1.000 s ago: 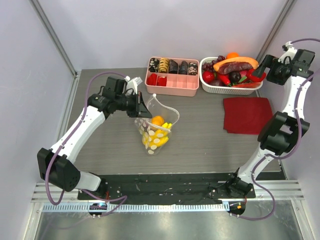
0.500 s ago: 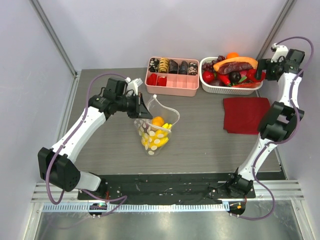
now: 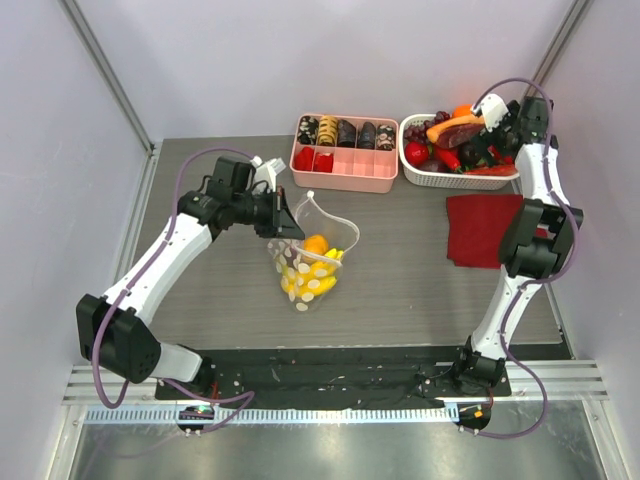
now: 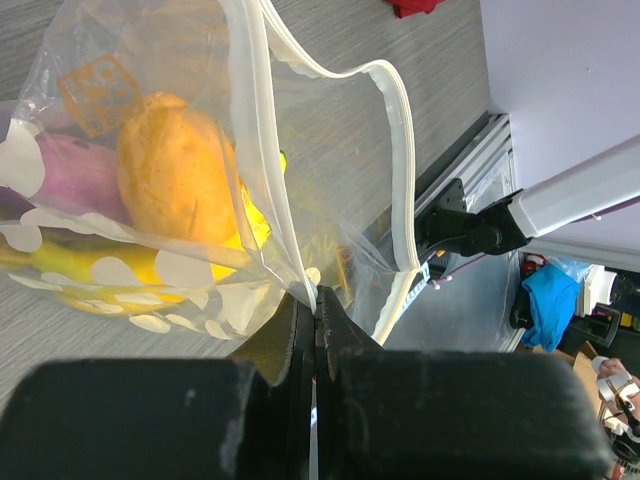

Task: Place the food in the zip-top bag and seal the zipper
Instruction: Pick up the fake vegetable from the bin, then place the fake vegetable in the zipper food storage bag.

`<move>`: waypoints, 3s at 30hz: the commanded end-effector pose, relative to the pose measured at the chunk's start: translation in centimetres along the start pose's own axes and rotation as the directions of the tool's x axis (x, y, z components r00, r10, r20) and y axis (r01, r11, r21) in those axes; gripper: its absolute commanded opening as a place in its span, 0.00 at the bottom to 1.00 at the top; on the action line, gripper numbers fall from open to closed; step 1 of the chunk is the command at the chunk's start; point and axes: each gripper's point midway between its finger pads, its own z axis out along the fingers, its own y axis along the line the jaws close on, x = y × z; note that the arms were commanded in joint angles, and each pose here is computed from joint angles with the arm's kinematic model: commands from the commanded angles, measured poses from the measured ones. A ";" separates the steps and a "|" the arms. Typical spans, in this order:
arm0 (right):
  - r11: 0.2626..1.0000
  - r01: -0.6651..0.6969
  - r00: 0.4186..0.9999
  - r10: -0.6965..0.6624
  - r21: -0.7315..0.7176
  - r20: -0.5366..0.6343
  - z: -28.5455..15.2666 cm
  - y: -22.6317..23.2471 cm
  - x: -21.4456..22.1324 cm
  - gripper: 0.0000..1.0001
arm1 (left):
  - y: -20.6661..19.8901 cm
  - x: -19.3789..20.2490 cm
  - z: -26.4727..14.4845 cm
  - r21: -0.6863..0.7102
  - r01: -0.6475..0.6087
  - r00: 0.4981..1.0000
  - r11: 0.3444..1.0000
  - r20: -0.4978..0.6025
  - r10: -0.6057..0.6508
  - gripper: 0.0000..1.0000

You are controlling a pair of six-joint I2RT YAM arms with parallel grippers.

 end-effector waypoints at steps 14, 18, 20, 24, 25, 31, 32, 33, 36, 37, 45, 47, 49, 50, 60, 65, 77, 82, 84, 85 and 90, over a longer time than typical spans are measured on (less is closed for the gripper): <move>0.970 0.201 0.977 -0.187 0.136 -0.104 1.8 -3.8 1.5 1.00 | 0.5 0.1 0.6 0.011 -0.001 1.000 1.000 -0.020 0.001 0.00; 0.968 0.202 0.975 -0.185 0.151 -0.120 2.6 -4.2 2.0 1.00 | 0.7 0.4 0.9 0.009 0.010 0.999 1.000 -0.034 -0.010 0.00; 0.967 0.204 0.975 -0.185 0.154 -0.124 3.1 -4.3 2.1 1.00 | 0.7 0.3 0.8 0.010 0.012 0.999 1.000 -0.032 -0.012 0.00; 0.963 0.213 0.973 -0.193 0.167 -0.129 3.8 -4.6 1.9 1.00 | 0.6 0.4 0.9 0.015 0.014 0.999 1.000 -0.036 -0.014 0.00; 0.961 0.218 0.972 -0.197 0.170 -0.131 3.8 -4.8 1.9 0.99 | 0.6 0.4 0.9 0.017 0.012 0.999 1.000 -0.038 -0.011 0.00; 0.954 0.240 0.966 -0.215 0.179 -0.146 4.1 -5.1 2.1 0.89 | 0.6 0.3 0.9 0.017 0.012 0.999 1.000 -0.043 -0.012 0.00; 0.955 0.238 0.966 -0.214 0.178 -0.145 4.1 -5.0 2.1 0.83 | 0.5 0.3 0.9 0.020 0.009 0.999 1.000 -0.041 -0.008 0.00; 0.955 0.237 0.967 -0.213 0.180 -0.142 3.9 -5.0 1.9 0.81 | 0.6 0.3 0.8 0.018 0.009 0.999 1.000 -0.041 -0.008 0.00; 0.954 0.239 0.967 -0.217 0.181 -0.132 3.4 -5.1 1.5 0.71 | 0.6 0.4 0.8 0.023 0.011 0.999 1.000 -0.044 -0.010 0.00; 0.953 0.242 0.967 -0.221 0.184 -0.129 3.0 -5.2 1.3 0.69 | 0.6 0.4 0.9 0.022 0.010 0.999 1.000 -0.046 -0.009 0.00; 0.946 0.253 0.967 -0.247 0.202 -0.056 0.4 -6.1 -1.5 0.48 | 0.8 0.3 0.7 0.018 0.006 0.999 1.000 -0.041 -0.005 0.00; 0.945 0.253 0.967 -0.250 0.207 -0.042 -0.3 -6.2 -2.1 0.43 | 0.9 0.2 0.8 0.019 0.005 0.999 1.000 -0.040 -0.004 0.00; 0.945 0.255 0.967 -0.254 0.206 -0.033 -0.7 -6.2 -2.5 0.43 | 0.9 0.2 0.8 0.019 0.007 0.999 1.000 -0.039 -0.006 0.00; 0.944 0.253 0.967 -0.253 0.214 -0.029 -1.2 -6.5 -2.8 0.43 | 0.8 0.1 0.7 0.020 0.004 0.999 1.000 -0.035 -0.003 0.00; 0.965 0.116 0.985 -0.142 0.235 0.094 -7.1 -7.1 -6.6 0.40 | 0.9 0.2 0.6 0.022 -0.004 1.000 1.000 -0.029 0.005 0.00; 0.990 -0.117 0.942 0.084 0.081 0.325 -14.7 -4.0 -14.4 0.36 | 0.8 0.2 0.6 0.029 -0.007 1.000 1.000 -0.028 0.007 0.00; 0.582 -0.355 0.619 0.733 -0.731 0.283 -29.1 17.2 -28.1 0.29 | 0.2 0.0 0.6 0.069 -0.045 0.999 0.997 -0.024 0.047 0.00; 0.450 -0.320 0.650 0.744 -0.834 0.152 -31.2 26.2 -28.5 0.28 | -1.2 0.1 0.3 0.139 -0.060 0.998 0.988 -0.018 0.064 0.00; 0.430 -0.301 0.674 0.727 -0.851 0.129 -31.6 28.8 -28.6 0.28 | -1.6 0.0 0.1 0.159 -0.069 0.997 0.985 -0.012 0.072 0.00; 0.404 -0.320 0.682 0.726 -0.857 0.087 -31.2 30.1 -28.2 0.28 | -1.7 0.0 0.0 0.165 -0.070 0.997 0.984 -0.010 0.073 0.00; 0.374 -0.329 0.710 0.703 -0.867 0.034 -30.7 34.6 -27.5 0.26 | -2.8 0.1 -0.4 0.220 -0.084 0.996 0.972 -0.001 0.086 0.00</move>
